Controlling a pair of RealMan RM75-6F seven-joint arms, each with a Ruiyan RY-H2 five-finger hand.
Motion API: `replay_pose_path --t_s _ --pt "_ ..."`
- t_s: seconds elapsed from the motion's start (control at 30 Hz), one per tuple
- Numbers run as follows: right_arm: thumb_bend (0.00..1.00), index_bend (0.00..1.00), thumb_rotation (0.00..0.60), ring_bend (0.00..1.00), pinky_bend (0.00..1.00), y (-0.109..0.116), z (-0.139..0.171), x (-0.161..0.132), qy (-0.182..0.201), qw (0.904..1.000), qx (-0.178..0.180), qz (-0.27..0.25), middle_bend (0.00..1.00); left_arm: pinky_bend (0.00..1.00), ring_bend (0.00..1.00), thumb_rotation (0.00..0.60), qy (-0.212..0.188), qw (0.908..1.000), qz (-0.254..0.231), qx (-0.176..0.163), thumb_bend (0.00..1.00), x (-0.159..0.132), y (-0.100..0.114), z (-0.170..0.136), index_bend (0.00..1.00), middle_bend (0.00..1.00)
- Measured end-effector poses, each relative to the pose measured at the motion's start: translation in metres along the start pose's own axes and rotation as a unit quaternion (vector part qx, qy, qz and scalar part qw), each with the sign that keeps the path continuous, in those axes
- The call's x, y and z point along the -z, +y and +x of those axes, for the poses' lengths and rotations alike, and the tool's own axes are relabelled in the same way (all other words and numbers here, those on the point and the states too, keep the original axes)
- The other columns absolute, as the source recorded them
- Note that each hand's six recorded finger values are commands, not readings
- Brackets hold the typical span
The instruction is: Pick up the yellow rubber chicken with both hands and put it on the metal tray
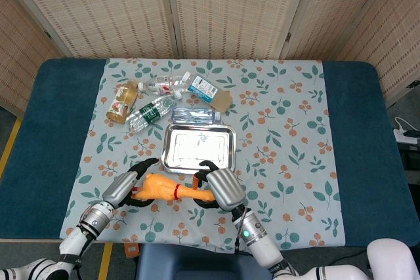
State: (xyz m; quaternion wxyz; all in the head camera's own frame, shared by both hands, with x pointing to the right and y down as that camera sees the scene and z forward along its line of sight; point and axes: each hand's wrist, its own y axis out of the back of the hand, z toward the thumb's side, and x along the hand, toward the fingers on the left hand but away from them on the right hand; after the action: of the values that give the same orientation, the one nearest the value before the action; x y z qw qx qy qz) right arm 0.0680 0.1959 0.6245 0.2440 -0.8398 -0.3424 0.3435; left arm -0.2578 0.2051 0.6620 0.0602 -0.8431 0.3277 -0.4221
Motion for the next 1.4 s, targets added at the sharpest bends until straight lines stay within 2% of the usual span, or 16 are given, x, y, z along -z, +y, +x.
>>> replay_pose_path --t_s 0.03,0.1,0.17,0.27,0.33,0.4,0.6,0.77,0.83,0.87,0.9,0.97,1.03,1.07,1.17,1.4 --pt "0.32 0.88 0.6 0.62 0.84 0.0 0.0 0.0 0.0 1.0 0.001 0.0 0.54 0.09 0.0 0.6 -0.001 1.0 0.001 -0.001 0.32 -0.001 0.0 0.001 0.01 0.01" --pt "0.32 0.88 0.6 0.62 0.84 0.0 -0.001 0.0 -0.001 1.0 0.002 0.0 0.54 0.2 0.1 0.6 -0.002 1.0 0.004 -0.005 0.37 -0.003 0.0 0.003 0.19 0.12" --pt "0.32 0.88 0.6 0.62 0.84 0.001 -0.001 0.0 -0.002 1.0 0.002 0.0 0.54 0.42 0.33 0.6 -0.004 0.9999 0.004 -0.013 0.51 -0.005 0.0 0.004 0.53 0.42" --pt "0.32 0.88 0.6 0.62 0.84 0.002 -0.001 0.002 -0.004 1.0 0.003 0.001 0.54 0.72 0.59 0.6 -0.004 0.9997 -0.002 -0.022 0.69 -0.007 0.0 0.005 0.77 0.69" --pt "0.32 0.88 0.6 0.62 0.84 0.003 0.0 0.003 -0.007 1.0 0.004 0.001 0.54 0.86 0.7 0.6 -0.002 0.9996 -0.004 -0.028 0.77 -0.007 -0.001 0.004 0.82 0.8" --pt "0.32 0.88 0.6 0.62 0.84 0.004 0.0 0.005 -0.009 0.9999 0.004 0.003 0.54 0.91 0.75 0.6 0.0 0.9996 -0.003 -0.029 0.82 -0.006 -0.003 0.003 0.83 0.85" --pt "0.32 0.88 0.6 0.62 0.84 0.007 0.001 0.008 -0.013 0.9999 0.006 0.005 0.54 0.95 0.81 0.6 -0.008 0.9995 0.014 -0.027 0.91 -0.006 -0.007 0.0 0.84 0.9" --pt "0.32 0.88 0.6 0.62 0.84 0.008 0.002 0.008 -0.014 0.9999 0.003 0.004 0.54 0.94 0.81 0.6 -0.01 0.9996 0.023 -0.015 0.91 -0.006 -0.012 -0.002 0.85 0.9" --pt "0.32 0.88 0.6 0.62 0.84 0.008 0.002 0.008 -0.014 0.9999 0.004 0.004 0.54 0.93 0.8 0.6 -0.012 0.9995 0.025 -0.017 0.85 -0.007 -0.013 -0.002 0.85 0.89" --pt "0.32 0.88 0.6 0.62 0.84 0.009 0.003 0.008 -0.014 0.9999 0.005 0.004 0.54 0.88 0.77 0.6 -0.012 0.9994 0.023 -0.024 0.81 -0.008 -0.012 -0.002 0.83 0.88" --pt "0.32 0.88 0.6 0.62 0.84 0.009 0.003 0.008 -0.014 0.9999 0.005 0.004 0.54 0.78 0.71 0.6 -0.014 0.9993 0.021 -0.028 0.73 -0.008 -0.012 -0.002 0.77 0.82" --pt "0.32 0.88 0.6 0.62 0.84 0.01 0.003 0.008 -0.015 0.9999 0.006 0.004 0.54 0.57 0.54 0.6 -0.016 0.9991 0.023 -0.032 0.58 -0.009 -0.011 -0.003 0.53 0.6" --pt "0.32 0.88 0.6 0.62 0.84 0.01 0.003 0.009 -0.015 0.9999 0.006 0.004 0.54 0.36 0.23 0.6 -0.017 0.9993 0.026 -0.02 0.46 -0.009 -0.014 -0.004 0.14 0.23" --pt "0.32 0.88 0.6 0.62 0.84 0.01 0.003 0.009 -0.015 0.9999 0.005 0.004 0.54 0.3 0.12 0.6 -0.017 0.9996 0.023 -0.006 0.44 -0.009 -0.018 -0.004 0.05 0.11" --pt "0.32 0.88 0.6 0.62 0.84 0.01 0.003 0.009 -0.016 0.9999 0.004 0.005 0.54 0.23 0.0 0.6 -0.02 0.9994 0.008 0.028 0.41 -0.009 -0.025 -0.005 0.0 0.0" --pt "0.32 0.88 0.6 0.62 0.84 0.01 0.003 0.012 -0.018 0.9998 0.002 0.005 0.54 0.15 0.0 0.6 -0.032 0.9967 0.0 0.074 0.36 -0.013 -0.031 -0.007 0.0 0.0"
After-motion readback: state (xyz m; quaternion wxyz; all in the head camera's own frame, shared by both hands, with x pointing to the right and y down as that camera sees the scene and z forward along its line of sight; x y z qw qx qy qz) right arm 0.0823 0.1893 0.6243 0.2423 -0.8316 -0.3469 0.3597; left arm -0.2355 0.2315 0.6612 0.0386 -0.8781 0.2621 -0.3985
